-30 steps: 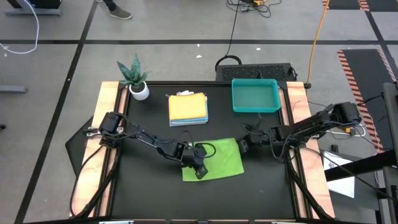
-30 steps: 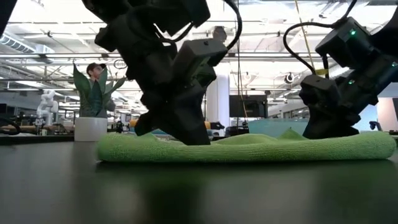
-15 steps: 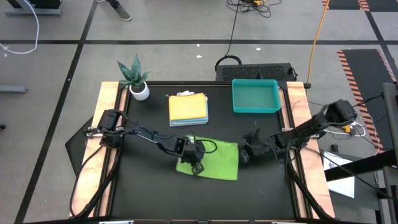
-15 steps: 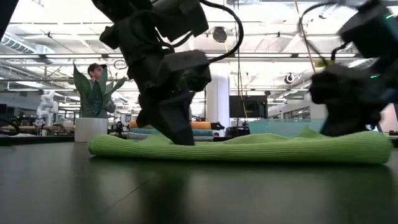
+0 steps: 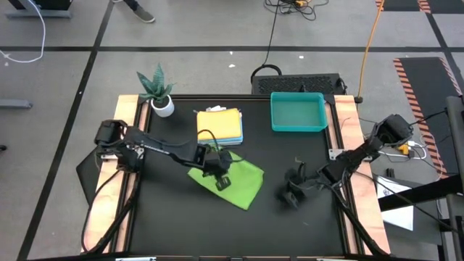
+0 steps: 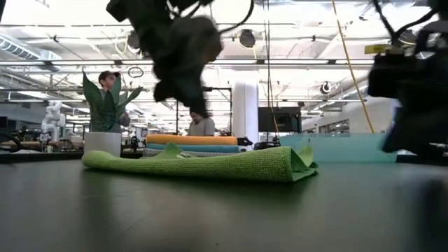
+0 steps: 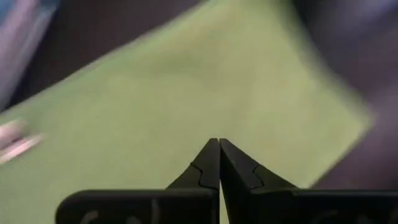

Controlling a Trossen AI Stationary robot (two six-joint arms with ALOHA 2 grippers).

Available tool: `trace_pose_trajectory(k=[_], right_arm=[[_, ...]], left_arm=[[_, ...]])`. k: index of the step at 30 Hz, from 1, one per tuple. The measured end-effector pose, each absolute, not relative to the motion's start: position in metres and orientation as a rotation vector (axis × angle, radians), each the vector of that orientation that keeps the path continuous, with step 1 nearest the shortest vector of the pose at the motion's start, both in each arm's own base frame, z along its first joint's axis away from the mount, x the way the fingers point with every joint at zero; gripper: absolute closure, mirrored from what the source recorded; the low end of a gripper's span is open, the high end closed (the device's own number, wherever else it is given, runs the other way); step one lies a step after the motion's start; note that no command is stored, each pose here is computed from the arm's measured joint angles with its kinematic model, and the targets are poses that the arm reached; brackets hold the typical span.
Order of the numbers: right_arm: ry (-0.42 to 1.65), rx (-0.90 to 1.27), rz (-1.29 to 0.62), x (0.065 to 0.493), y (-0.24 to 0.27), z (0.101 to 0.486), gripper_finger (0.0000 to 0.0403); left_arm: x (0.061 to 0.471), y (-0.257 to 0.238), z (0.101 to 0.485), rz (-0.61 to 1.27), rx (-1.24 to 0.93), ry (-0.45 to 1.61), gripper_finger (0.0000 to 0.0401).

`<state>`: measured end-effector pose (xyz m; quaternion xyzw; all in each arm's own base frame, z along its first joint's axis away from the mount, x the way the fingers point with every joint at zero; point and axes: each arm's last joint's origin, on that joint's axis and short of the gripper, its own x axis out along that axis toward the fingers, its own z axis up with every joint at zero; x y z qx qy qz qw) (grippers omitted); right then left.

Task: Fold microfiber towels
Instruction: Fold the green microfiber towel

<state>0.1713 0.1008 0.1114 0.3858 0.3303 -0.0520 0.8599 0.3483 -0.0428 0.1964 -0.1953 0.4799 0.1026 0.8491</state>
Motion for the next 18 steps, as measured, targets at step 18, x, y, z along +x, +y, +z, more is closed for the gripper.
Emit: trace_pose_trajectory(k=[18], right_arm=[[0.707,0.692,-0.164,0.231,0.071,0.1,0.0403]], left_arm=[[0.396,-0.092,0.132,0.17,-0.733,0.796,0.0399]])
